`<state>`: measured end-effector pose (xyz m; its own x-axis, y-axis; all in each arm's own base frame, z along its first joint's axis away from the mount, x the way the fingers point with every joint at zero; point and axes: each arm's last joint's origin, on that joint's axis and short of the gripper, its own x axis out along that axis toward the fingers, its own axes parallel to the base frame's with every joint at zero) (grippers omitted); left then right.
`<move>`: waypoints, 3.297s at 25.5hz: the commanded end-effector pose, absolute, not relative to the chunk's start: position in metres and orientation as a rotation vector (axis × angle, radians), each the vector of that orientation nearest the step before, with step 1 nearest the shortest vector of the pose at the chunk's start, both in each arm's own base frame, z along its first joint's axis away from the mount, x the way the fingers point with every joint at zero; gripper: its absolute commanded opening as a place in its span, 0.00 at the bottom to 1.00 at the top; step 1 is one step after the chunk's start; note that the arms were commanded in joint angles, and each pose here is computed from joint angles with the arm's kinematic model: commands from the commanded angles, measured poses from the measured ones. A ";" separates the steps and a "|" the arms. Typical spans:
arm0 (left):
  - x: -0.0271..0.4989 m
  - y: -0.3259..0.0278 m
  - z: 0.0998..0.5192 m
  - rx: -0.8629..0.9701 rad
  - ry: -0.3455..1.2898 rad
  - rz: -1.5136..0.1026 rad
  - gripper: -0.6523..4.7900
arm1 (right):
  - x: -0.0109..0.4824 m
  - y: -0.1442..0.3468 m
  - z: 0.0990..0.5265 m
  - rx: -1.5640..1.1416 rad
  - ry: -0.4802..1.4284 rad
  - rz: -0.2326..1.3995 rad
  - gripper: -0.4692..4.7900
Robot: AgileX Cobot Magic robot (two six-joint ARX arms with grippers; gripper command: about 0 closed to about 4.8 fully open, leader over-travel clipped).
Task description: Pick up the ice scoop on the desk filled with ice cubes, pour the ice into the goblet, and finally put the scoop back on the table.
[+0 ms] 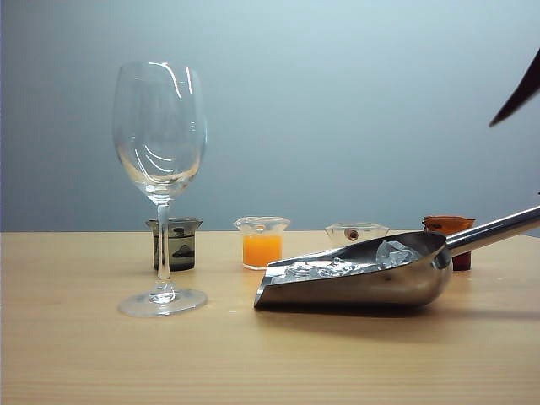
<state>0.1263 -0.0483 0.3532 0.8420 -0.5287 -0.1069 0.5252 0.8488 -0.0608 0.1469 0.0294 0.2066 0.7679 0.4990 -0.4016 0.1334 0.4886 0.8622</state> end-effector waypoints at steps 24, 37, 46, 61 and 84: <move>0.126 -0.048 0.356 -0.026 0.103 -0.563 0.11 | 0.157 0.028 0.164 1.131 0.590 0.161 0.93; 0.126 -0.048 0.356 -0.007 0.098 -0.563 0.11 | 0.187 0.032 0.147 1.156 0.552 0.188 0.93; 0.126 -0.048 0.356 -0.005 0.097 -0.563 0.11 | 0.195 0.035 0.141 1.179 0.542 0.231 0.92; 0.126 -0.048 0.356 -0.005 0.097 -0.563 0.11 | 0.194 0.047 0.142 1.152 0.507 0.190 0.80; 0.126 -0.048 0.356 -0.004 0.097 -0.564 0.11 | 0.195 0.046 0.137 1.178 0.511 0.140 0.70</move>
<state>0.1263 -0.0483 0.3532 0.8418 -0.5291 -0.1069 0.5278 0.8483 -0.0419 0.1936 0.0460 0.1357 0.8732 0.3657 -0.3222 0.1680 0.3948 0.9033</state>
